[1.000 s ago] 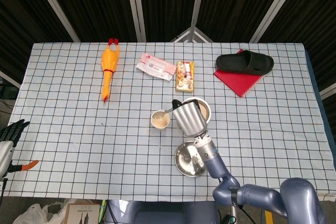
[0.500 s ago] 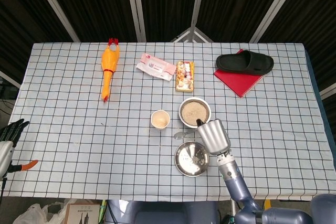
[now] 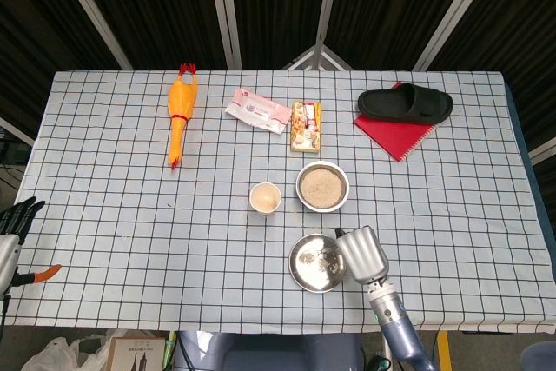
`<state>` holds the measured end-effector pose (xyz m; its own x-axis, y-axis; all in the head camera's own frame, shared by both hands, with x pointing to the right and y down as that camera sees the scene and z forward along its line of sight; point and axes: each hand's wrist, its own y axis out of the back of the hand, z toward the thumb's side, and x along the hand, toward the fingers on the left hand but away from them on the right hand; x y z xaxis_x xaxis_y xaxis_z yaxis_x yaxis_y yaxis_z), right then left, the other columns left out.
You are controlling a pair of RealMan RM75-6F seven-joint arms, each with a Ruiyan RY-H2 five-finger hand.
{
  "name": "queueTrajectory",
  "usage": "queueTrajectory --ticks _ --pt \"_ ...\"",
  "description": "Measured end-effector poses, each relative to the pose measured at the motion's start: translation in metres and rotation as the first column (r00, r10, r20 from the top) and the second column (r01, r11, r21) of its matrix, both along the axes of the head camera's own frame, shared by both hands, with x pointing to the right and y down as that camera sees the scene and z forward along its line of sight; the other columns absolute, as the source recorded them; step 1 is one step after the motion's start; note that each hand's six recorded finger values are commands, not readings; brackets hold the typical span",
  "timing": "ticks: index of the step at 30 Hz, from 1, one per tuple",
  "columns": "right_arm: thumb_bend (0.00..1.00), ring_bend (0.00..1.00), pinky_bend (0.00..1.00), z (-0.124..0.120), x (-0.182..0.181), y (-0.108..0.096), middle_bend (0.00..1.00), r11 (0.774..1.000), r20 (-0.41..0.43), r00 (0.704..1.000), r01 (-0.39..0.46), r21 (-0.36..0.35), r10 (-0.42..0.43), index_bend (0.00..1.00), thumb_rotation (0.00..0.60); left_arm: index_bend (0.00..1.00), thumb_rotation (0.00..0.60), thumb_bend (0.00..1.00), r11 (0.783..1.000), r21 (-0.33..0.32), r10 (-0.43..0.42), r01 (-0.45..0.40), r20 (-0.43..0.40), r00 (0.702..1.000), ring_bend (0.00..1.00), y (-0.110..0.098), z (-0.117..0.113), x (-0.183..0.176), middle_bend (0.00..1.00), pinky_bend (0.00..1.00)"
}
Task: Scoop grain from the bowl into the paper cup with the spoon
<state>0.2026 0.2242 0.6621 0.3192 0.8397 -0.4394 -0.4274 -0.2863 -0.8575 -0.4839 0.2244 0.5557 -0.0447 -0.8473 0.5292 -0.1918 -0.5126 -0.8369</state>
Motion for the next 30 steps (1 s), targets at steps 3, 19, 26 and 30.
queueTrajectory --ticks 3,19,26,30 --pt "0.68 1.00 1.00 0.001 0.003 0.002 0.93 1.000 -0.022 1.000 -0.001 -0.006 0.001 0.55 0.600 0.00 0.600 0.00 1.000 -0.001 0.002 -0.002 0.001 1.000 0.00 0.000 0.000 0.000 0.00 0.00" --pt "0.48 0.98 1.00 -0.005 0.016 0.004 0.89 1.000 -0.066 0.998 -0.002 0.003 0.003 0.30 0.600 0.00 0.600 0.00 1.000 0.001 0.001 -0.001 0.013 1.000 0.00 0.001 0.000 -0.001 0.00 0.00" --pt "0.48 0.58 0.78 -0.025 0.041 -0.009 0.47 0.998 -0.049 0.998 -0.041 0.047 0.043 0.14 0.600 0.00 0.600 0.00 1.000 0.020 0.014 -0.014 0.022 1.000 0.00 0.000 -0.001 -0.001 0.00 0.00" --pt "0.46 0.20 0.48 -0.038 0.072 -0.012 0.12 0.994 -0.040 0.993 -0.108 0.027 0.109 0.01 0.600 0.00 0.600 0.00 0.999 0.023 0.029 -0.029 0.025 0.999 0.00 0.001 -0.001 0.001 0.00 0.00"
